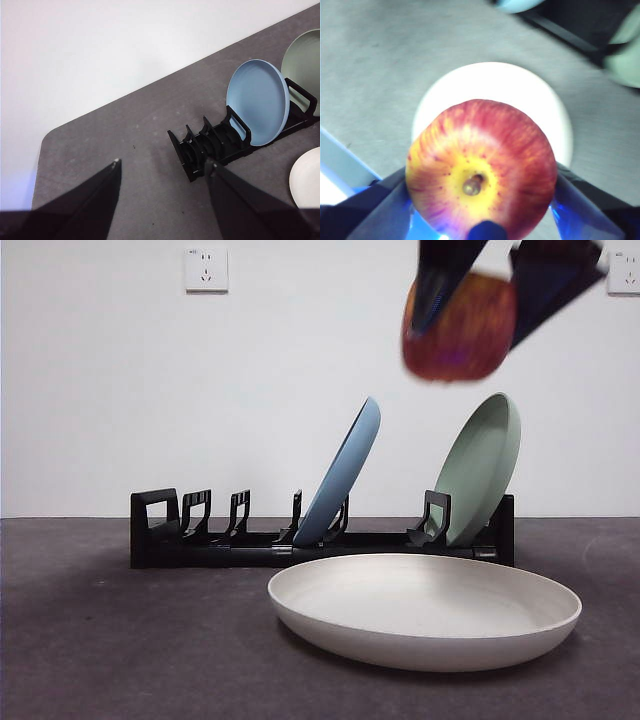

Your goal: Take the yellow plate from the plate rack,put the plate on the table,take the apple from the table,put the apple in the plate

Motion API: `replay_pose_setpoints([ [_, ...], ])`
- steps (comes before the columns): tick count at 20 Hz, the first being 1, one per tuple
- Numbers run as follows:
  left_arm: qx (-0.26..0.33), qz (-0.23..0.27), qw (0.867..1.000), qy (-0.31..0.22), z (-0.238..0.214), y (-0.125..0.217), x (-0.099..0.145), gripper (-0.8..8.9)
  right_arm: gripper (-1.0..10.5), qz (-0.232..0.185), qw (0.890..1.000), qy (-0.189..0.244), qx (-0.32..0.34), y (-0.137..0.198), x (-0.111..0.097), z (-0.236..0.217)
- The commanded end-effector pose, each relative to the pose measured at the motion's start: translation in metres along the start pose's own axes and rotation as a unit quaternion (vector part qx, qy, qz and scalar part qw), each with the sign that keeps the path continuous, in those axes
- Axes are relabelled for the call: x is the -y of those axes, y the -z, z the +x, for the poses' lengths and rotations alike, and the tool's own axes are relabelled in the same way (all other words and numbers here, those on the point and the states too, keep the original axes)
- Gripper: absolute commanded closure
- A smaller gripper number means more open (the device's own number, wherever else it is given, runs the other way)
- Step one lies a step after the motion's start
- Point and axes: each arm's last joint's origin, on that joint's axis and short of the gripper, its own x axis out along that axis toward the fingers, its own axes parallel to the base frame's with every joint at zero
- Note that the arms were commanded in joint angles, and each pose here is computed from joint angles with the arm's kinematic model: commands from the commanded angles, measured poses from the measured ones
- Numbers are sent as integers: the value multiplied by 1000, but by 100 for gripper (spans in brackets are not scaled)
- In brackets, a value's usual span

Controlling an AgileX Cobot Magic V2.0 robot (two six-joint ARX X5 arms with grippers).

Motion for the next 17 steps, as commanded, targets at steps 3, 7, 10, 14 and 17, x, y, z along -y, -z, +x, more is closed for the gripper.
replay_pose_setpoints([
  [3,3,-3,1000,-3,-1,0,-1,534,958,26,1000,-4,-4,19,3,49],
  [7,2,-2,1000,-2,-1,0,-1,534,958,29,999,-2,-30,28,7,92],
  [10,2,-1,1000,-2,-1,0,-1,534,958,31,999,-2,-44,26,10,126],
  [14,1,0,1000,-2,-1,0,-1,534,956,33,997,-1,-75,30,12,152],
  [17,0,1,1000,-2,-1,1,-1,534,945,34,996,-1,-88,33,12,159],
])
